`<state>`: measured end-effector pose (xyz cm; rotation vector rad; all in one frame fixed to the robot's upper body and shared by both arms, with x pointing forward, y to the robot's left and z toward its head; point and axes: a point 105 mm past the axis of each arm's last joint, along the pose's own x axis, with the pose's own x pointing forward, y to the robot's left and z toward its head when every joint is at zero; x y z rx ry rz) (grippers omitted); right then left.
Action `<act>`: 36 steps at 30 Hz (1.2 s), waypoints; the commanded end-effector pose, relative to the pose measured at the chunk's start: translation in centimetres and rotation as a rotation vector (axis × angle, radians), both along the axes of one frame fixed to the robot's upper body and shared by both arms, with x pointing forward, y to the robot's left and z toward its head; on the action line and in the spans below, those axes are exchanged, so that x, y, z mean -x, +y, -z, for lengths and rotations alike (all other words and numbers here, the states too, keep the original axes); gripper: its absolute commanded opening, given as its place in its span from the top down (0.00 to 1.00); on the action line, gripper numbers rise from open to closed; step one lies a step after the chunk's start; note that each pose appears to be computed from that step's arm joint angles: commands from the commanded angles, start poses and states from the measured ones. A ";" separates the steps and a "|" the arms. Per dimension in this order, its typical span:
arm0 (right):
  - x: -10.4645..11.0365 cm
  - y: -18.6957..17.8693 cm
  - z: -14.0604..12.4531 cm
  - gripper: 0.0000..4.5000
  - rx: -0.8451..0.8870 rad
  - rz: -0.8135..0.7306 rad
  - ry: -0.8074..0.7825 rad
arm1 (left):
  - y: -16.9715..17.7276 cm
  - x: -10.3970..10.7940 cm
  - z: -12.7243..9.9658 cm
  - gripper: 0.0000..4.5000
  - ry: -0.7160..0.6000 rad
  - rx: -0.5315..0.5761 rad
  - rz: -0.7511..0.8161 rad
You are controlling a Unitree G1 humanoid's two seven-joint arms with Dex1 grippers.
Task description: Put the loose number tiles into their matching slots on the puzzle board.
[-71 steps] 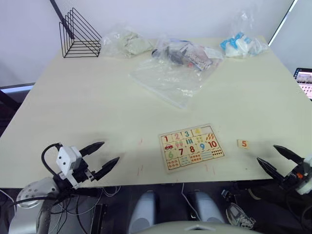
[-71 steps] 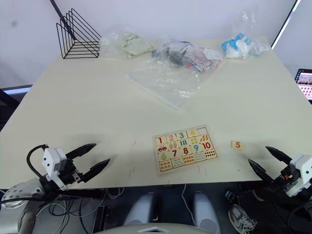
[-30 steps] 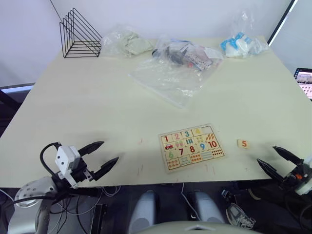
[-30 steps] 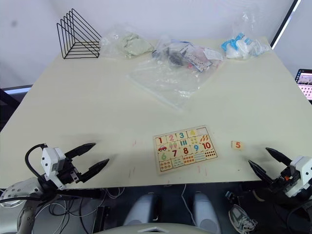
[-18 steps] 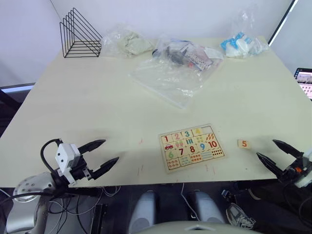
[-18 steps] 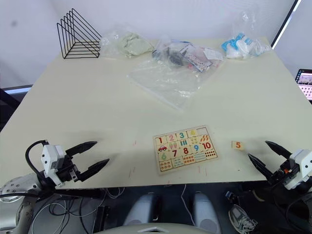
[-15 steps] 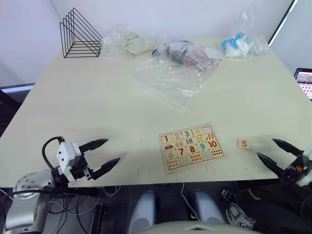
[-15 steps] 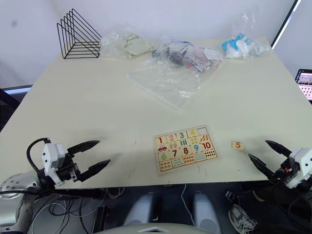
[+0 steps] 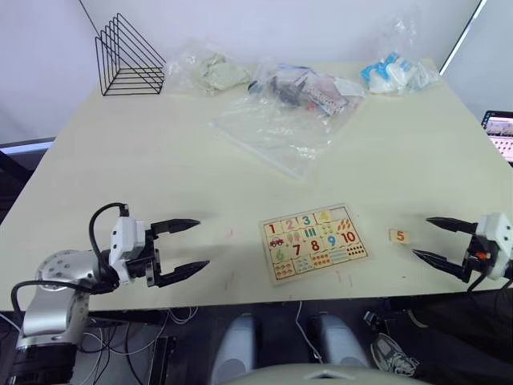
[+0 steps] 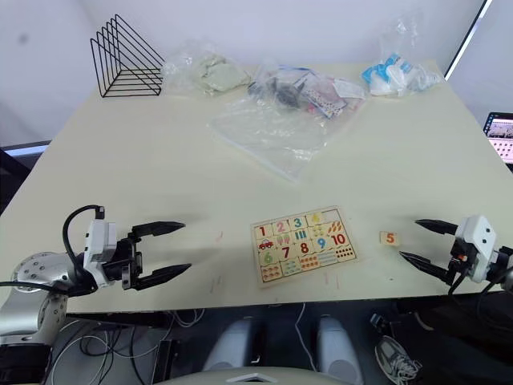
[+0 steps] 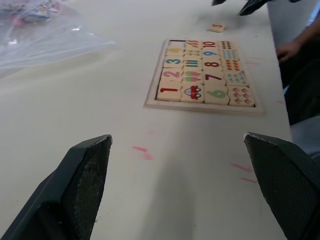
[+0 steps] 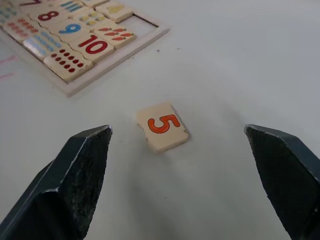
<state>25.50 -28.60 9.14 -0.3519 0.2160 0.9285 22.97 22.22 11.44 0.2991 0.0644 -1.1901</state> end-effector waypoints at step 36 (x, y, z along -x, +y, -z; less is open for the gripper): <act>-2.0 0.3 1.3 0.47 0.185 -0.285 0.092 | -1.3 0.8 -1.4 0.00 -0.036 -0.041 0.205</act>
